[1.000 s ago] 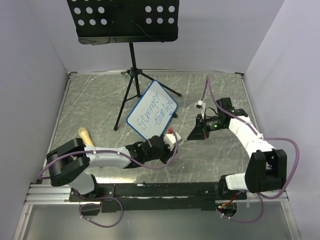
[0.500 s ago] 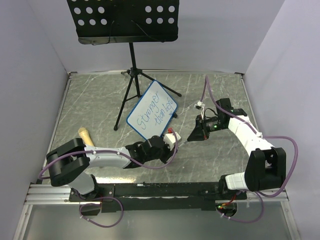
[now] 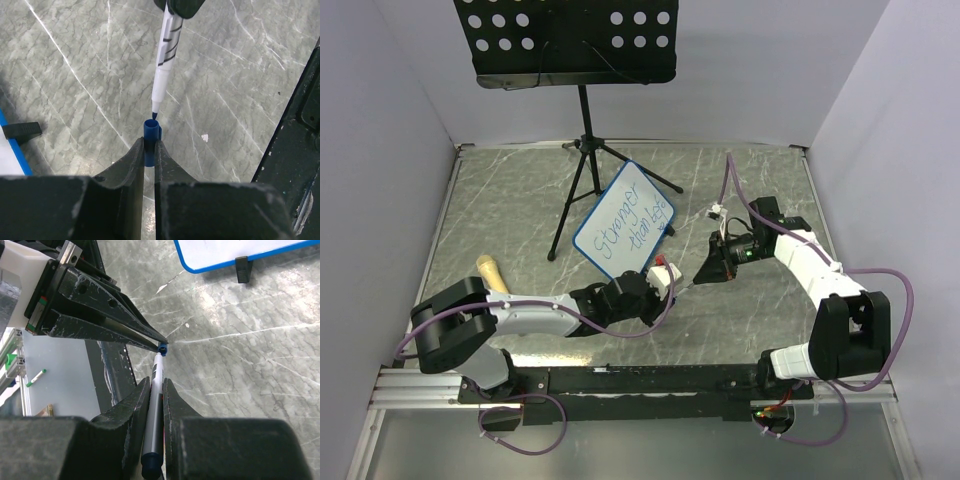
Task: Write a sentence on the whiteboard
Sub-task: Insert the whiteboard marker without the cap into the pen cap.
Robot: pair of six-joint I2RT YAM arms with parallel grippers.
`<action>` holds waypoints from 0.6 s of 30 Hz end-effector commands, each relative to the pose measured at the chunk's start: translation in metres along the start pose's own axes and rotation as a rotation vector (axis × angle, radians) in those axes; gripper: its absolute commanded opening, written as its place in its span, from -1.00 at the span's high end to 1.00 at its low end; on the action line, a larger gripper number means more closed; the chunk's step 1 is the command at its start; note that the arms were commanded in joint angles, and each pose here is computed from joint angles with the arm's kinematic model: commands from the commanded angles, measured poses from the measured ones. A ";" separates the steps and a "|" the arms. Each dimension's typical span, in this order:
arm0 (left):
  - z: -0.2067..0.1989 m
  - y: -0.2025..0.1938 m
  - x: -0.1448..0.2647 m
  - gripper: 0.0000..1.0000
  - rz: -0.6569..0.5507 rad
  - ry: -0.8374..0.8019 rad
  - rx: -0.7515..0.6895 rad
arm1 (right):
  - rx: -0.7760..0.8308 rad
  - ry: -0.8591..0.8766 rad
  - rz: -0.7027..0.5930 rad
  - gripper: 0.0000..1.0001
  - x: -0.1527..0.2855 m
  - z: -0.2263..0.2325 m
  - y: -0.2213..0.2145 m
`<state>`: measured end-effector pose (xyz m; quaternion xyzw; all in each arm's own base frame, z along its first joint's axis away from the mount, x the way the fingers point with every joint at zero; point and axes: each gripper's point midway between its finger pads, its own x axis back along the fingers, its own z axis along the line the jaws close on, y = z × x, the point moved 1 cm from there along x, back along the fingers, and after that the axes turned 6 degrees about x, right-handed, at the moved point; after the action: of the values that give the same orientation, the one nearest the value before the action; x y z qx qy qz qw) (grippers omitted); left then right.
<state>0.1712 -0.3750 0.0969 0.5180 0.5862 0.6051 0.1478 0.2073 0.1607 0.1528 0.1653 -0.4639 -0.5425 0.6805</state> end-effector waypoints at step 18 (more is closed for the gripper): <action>-0.020 0.049 0.005 0.91 -0.130 -0.070 0.015 | 0.024 0.023 0.019 1.00 -0.007 0.000 0.002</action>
<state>0.1703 -0.3779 0.1033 0.5190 0.5889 0.5995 0.1563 0.2056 0.1634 0.1487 0.1616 -0.4610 -0.5364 0.6882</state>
